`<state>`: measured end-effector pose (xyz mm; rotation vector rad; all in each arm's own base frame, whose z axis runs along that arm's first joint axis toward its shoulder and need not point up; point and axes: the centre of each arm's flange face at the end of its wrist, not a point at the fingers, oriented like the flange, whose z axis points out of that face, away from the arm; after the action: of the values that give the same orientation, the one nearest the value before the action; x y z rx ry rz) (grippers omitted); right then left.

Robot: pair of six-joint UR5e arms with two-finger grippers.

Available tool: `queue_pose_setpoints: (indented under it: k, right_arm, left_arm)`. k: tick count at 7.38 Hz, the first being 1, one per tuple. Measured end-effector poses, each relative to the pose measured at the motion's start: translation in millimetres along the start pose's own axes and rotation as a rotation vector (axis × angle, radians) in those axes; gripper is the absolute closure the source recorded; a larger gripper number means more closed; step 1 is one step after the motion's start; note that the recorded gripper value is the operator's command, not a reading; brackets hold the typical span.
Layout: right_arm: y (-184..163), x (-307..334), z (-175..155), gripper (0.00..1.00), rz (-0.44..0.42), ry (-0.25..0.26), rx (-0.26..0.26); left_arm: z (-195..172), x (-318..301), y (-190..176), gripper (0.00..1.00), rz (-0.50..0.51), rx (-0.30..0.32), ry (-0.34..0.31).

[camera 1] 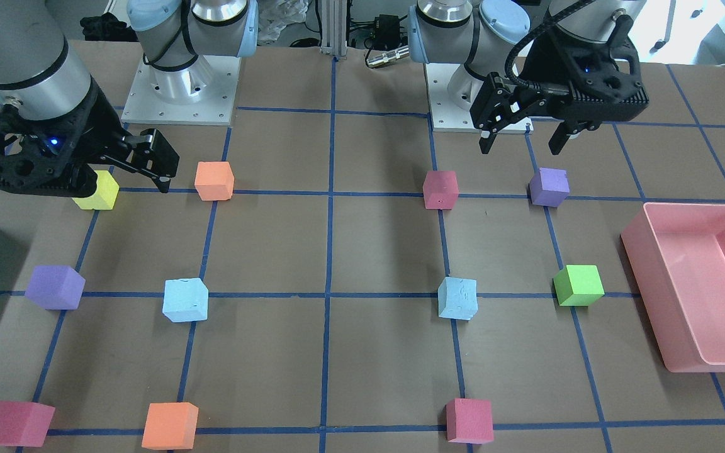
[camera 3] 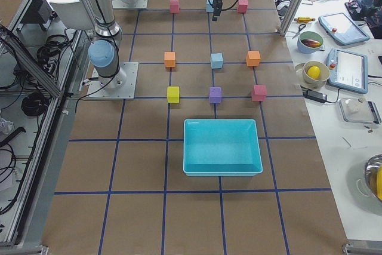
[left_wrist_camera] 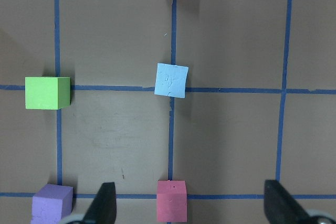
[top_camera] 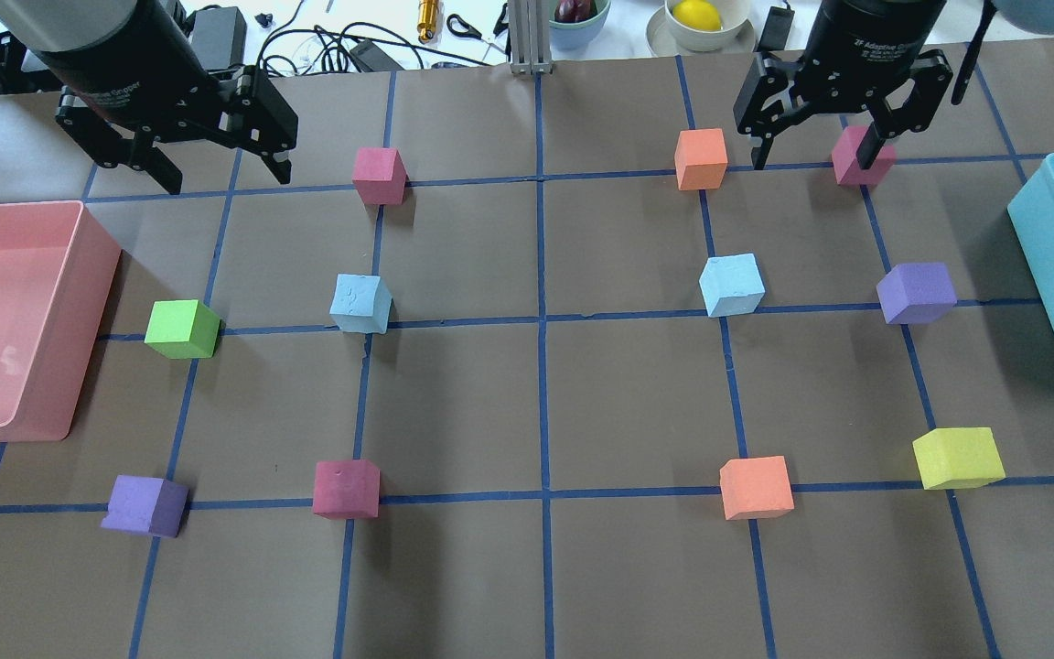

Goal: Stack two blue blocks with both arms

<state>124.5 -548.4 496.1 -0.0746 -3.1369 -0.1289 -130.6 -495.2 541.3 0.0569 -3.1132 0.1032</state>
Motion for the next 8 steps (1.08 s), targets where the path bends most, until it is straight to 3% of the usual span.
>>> queue_pose_setpoints:
  k: [8]
  right_arm:
    - [-3.9,-0.6,2.2,0.0,-0.004,0.003,0.007]
  left_arm:
    - [1.4,-0.1,2.4,0.0,0.0,-0.003,0.0]
